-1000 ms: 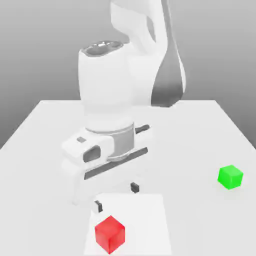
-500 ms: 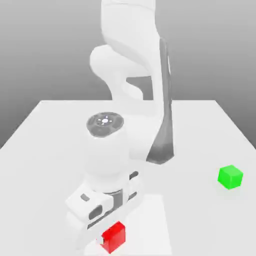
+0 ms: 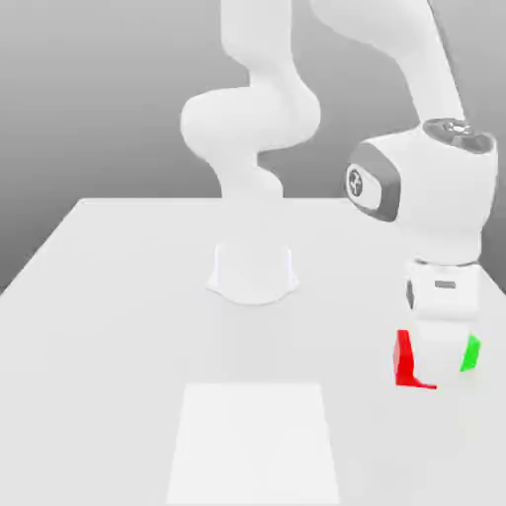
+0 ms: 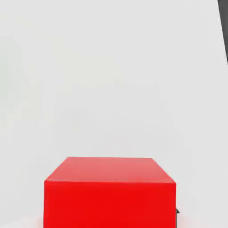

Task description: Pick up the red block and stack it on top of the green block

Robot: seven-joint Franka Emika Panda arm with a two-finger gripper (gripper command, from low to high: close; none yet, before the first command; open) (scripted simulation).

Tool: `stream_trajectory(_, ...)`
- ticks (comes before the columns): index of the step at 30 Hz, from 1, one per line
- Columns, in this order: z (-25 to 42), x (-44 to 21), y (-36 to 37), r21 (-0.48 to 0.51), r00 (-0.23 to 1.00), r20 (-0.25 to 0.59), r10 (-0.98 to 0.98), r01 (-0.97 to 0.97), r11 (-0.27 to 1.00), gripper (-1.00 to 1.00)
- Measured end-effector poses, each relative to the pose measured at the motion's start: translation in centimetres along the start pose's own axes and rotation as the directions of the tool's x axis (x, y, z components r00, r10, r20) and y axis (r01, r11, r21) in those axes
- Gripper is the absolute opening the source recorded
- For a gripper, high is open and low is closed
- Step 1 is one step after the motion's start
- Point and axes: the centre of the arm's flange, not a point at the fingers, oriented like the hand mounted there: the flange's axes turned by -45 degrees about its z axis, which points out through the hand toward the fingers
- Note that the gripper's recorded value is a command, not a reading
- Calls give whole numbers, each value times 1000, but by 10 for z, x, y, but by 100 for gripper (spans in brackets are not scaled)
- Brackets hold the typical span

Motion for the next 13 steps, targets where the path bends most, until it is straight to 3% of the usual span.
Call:
stream_trajectory(4,-4,58,-74,-14,967,17,-254,254,967,-100)
stream_trajectory(9,41,60,-78,-18,962,21,-273,274,962,-100)
stream_trajectory(10,51,59,-78,-19,962,21,-273,273,962,100)
stream_trajectory(13,51,59,-78,-19,962,21,-273,273,962,100)
